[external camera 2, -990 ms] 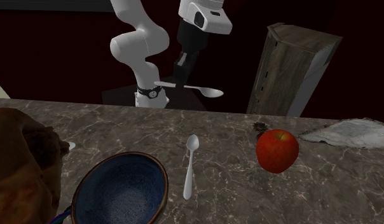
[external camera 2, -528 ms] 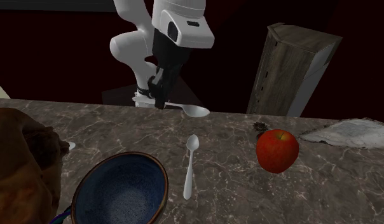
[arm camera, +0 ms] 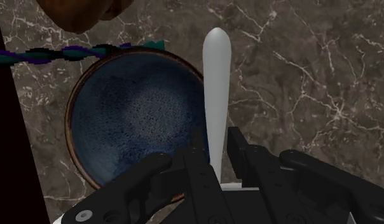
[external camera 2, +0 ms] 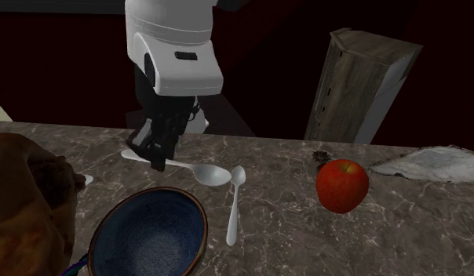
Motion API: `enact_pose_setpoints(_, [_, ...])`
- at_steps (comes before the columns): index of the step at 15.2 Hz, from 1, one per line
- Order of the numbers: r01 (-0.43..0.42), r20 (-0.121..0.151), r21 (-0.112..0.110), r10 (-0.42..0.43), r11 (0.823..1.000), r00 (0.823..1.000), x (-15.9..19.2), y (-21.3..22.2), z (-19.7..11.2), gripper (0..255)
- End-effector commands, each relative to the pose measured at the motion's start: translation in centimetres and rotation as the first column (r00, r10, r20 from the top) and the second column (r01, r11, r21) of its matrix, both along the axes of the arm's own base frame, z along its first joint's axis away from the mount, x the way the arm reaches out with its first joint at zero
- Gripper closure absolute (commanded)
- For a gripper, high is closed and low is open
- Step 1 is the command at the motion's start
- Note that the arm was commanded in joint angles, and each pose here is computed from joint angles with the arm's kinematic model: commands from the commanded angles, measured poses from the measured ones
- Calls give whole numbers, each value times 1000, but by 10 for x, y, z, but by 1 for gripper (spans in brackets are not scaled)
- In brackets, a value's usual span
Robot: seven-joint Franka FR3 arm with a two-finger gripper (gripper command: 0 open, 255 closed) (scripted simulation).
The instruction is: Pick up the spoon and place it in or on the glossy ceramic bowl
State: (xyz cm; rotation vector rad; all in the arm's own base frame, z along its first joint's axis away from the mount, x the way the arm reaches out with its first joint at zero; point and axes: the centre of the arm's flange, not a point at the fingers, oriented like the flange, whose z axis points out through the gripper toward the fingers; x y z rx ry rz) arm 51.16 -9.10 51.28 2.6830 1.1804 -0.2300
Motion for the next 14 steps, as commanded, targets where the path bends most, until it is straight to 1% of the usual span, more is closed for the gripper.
enact_pose_setpoints(1, [-1, 0, -1, 1, 1000, 1000, 18, -19, 2, 255])
enact_pose_setpoints(6, [-1, 0, -1, 1, 1000, 1000, 58, -68, 5, 255])
enact_pose_setpoints(14, [-1, 0, -1, 1, 1000, 1000, 58, -68, -38, 255])
